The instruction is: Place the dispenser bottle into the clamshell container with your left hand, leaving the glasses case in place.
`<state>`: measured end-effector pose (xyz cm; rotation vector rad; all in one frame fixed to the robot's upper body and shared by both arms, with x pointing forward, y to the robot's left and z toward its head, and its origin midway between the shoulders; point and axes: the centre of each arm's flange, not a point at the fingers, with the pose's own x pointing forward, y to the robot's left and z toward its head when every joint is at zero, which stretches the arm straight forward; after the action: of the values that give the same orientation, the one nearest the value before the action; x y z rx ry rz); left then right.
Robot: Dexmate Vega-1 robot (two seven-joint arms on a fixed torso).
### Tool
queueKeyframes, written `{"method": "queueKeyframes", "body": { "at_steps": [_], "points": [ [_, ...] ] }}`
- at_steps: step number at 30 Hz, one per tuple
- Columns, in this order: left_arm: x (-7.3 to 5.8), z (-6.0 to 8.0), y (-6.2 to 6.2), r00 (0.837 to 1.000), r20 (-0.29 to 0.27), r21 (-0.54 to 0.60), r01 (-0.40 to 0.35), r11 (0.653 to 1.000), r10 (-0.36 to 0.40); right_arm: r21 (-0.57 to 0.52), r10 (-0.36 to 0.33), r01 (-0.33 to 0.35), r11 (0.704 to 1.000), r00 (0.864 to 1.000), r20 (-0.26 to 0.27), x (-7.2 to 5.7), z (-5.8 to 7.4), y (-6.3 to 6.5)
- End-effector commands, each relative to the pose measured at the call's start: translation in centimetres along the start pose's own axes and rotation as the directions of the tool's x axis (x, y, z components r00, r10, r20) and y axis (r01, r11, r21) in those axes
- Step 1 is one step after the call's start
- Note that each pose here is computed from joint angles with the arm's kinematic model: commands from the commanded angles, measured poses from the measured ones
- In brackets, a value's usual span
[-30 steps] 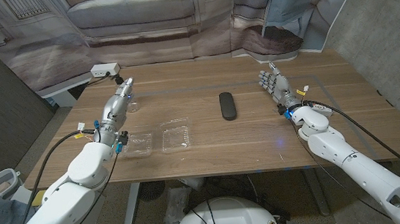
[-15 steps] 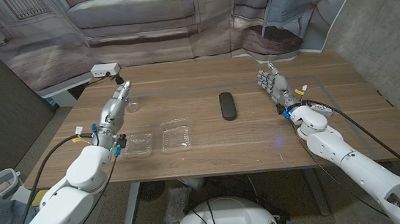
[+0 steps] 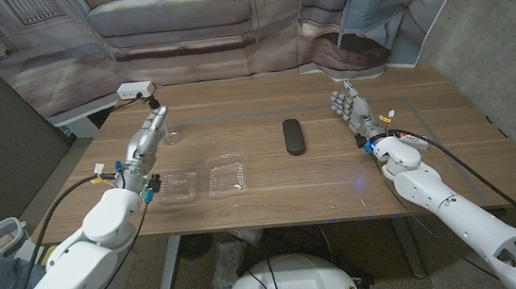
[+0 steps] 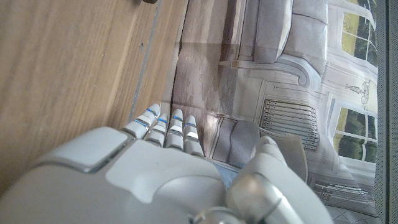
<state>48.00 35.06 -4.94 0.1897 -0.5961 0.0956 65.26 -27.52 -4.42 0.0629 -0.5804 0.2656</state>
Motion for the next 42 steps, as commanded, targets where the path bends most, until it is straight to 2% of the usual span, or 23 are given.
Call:
{"method": "queueKeyframes", "body": {
  "at_steps": [1, 15, 25, 30, 42],
  "points": [
    [-1.4, 0.0, 1.0, 0.999, -0.019, 0.020, -0.039, 0.999, 0.039, 0.001, 0.002, -0.002, 1.000, 1.000, -0.003, -0.2, -0.2, 0.2],
    [-3.3, 0.1, 2.4, 0.996, 0.020, 0.016, -0.089, 0.996, 0.088, 0.001, 0.017, -0.017, 1.000, 1.000, -0.005, -0.1, -0.3, 0.9],
    [-3.9, -0.1, 3.5, 0.991, 0.037, -0.004, -0.125, 0.992, 0.125, -0.002, 0.024, -0.024, 1.000, 1.000, -0.004, 0.0, -0.2, 1.0],
    [-3.6, -0.1, 4.1, 0.990, 0.036, -0.004, -0.137, 0.991, 0.137, -0.003, 0.027, -0.027, 1.000, 1.000, -0.007, 0.0, -0.2, 1.0],
    [-1.5, 0.1, 5.0, 0.992, 0.015, 0.006, -0.125, 0.992, 0.124, 0.006, 0.029, -0.029, 1.000, 1.000, -0.001, 0.5, -0.2, 1.1]
  ]
}}
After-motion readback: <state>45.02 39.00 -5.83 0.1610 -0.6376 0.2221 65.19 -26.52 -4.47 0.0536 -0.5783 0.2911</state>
